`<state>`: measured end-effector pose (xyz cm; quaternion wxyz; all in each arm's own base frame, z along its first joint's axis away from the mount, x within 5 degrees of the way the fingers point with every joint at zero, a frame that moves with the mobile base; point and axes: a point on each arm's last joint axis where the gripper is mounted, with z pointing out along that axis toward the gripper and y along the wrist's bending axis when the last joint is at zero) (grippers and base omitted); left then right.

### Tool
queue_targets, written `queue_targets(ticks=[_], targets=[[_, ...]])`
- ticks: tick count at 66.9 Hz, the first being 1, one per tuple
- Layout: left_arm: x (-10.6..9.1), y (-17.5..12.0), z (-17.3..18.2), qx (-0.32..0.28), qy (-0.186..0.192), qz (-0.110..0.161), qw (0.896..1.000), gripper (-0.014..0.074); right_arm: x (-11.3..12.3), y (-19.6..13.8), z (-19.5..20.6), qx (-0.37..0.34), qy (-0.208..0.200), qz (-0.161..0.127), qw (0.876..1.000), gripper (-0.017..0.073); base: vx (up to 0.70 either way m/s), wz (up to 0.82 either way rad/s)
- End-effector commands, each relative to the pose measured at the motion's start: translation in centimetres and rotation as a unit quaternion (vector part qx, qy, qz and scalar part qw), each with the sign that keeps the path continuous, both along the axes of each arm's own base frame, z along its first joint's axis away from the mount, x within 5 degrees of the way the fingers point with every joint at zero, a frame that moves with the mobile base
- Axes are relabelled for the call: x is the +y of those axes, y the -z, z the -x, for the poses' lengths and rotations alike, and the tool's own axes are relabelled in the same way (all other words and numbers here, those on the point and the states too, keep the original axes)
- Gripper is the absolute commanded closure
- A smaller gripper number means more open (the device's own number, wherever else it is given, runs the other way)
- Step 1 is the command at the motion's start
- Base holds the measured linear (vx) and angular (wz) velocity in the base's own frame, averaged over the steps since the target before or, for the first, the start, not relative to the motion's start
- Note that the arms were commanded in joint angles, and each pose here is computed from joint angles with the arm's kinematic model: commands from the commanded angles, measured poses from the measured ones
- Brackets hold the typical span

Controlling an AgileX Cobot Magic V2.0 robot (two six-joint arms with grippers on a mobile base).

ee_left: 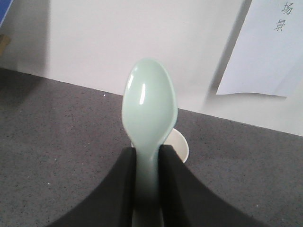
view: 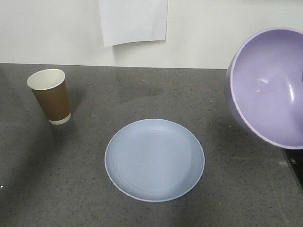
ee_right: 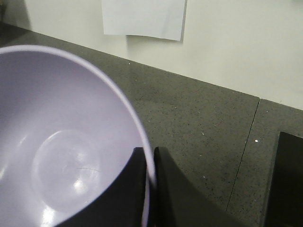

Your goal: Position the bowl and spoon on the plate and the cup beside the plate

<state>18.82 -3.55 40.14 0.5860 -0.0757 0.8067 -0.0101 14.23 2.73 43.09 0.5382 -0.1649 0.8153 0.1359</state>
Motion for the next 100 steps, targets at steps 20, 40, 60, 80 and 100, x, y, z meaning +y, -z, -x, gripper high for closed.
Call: queue_targets(ticks=[20,40,60,80,100], targets=[[-0.12,-1.28,0.25,-0.036,0.016,-0.003,0.999,0.06,-0.05,-1.35,0.07,-0.041,0.012,-0.017,0.999,0.0564,0.0,0.0],[-0.12,-1.28,0.25,-0.036,0.016,-0.003,0.999,0.06,-0.05,-1.35,0.07,-0.041,0.012,-0.017,0.999,0.0564,0.0,0.0],[-0.12,-1.28,0.25,-0.036,0.016,-0.003,0.999,0.06,-0.05,-1.35,0.07,-0.041,0.012,-0.017,0.999,0.0564,0.0,0.0],[-0.12,-1.28,0.25,-0.036,0.016,-0.003,0.999,0.06,-0.05,-1.35,0.07,-0.041,0.012,-0.017,0.999,0.0564,0.0,0.0],[-0.12,-1.28,0.25,-0.036,0.016,-0.003,0.999,0.06,-0.05,-1.35,0.07,-0.041,0.012,-0.017,0.999,0.0564,0.0,0.0]])
